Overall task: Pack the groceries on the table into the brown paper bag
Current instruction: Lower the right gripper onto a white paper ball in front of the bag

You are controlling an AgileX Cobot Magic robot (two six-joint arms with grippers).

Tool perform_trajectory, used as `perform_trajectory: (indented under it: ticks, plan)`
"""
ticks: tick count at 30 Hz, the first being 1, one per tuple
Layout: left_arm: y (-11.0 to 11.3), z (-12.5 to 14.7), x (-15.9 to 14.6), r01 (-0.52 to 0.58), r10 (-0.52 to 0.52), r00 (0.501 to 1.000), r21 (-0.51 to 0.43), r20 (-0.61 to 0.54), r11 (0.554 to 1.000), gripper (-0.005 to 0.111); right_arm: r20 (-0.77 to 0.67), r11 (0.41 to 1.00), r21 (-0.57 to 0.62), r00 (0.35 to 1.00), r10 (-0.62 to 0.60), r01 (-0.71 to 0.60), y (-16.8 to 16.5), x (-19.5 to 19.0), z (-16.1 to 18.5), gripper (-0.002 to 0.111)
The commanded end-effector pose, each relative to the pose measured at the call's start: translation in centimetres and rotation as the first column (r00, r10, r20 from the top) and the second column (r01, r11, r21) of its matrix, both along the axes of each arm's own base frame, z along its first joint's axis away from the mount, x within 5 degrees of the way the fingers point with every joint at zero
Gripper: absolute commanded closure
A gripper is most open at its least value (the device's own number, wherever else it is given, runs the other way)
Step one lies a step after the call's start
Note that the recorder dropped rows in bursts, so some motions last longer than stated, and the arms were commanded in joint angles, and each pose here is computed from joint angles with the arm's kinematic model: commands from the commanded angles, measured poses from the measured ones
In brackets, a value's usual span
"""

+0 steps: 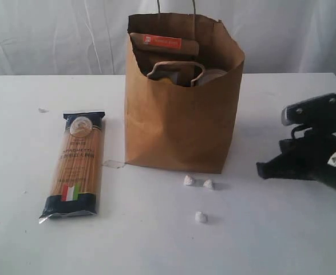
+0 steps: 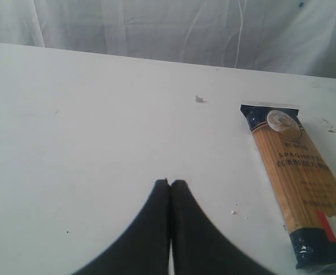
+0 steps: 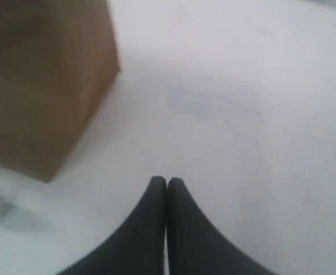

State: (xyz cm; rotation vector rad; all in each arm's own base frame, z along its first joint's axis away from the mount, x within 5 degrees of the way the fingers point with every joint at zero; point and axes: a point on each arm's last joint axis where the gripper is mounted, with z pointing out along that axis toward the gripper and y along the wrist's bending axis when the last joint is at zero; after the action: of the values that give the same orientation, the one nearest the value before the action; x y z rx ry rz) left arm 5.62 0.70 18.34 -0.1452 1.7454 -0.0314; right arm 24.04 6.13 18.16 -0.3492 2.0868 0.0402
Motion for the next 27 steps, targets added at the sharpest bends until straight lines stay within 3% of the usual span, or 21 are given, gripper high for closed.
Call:
perform_trajectory:
  ticks: [1,3,7,14,20,25,27]
  plan:
    - [0.0,-0.1,0.0,-0.003,0.003,1.0,0.003,-0.002,1.0,0.107,0.122,0.959,-0.031,0.951,0.284,-0.283,4.3,-2.6,0.9,0.108]
    - [0.0,-0.1,0.0,-0.003,0.003,1.0,0.003,-0.002,1.0,0.107,0.123,0.932,0.004,0.925,0.359,-0.362,6.1,-3.5,0.9,0.108]
    - [0.0,-0.1,0.0,-0.003,0.003,1.0,0.003,-0.002,1.0,0.107,0.093,0.907,0.105,0.912,0.399,-0.407,8.2,-4.5,0.3,0.108]
    - [0.0,-0.1,0.0,-0.003,0.003,1.0,0.003,-0.002,1.0,0.107,0.07,0.884,0.114,0.891,0.448,-0.453,9.9,-4.2,-2.3,0.107]
    - [0.0,-0.1,0.0,-0.003,0.003,1.0,0.003,-0.002,1.0,0.107,-0.12,0.917,0.23,0.926,0.358,-0.325,10.8,-2.8,-4.3,0.086]
    - [0.0,-0.1,0.0,-0.003,0.003,1.0,0.003,-0.002,1.0,0.107,-0.227,0.94,0.189,0.919,0.323,-0.283,12.0,-1.0,-4.0,0.062]
    - [0.0,-0.1,0.0,-0.003,0.003,1.0,0.003,-0.002,1.0,0.107,-0.253,0.946,0.175,0.916,0.311,-0.273,12.4,-0.4,-3.5,0.059]
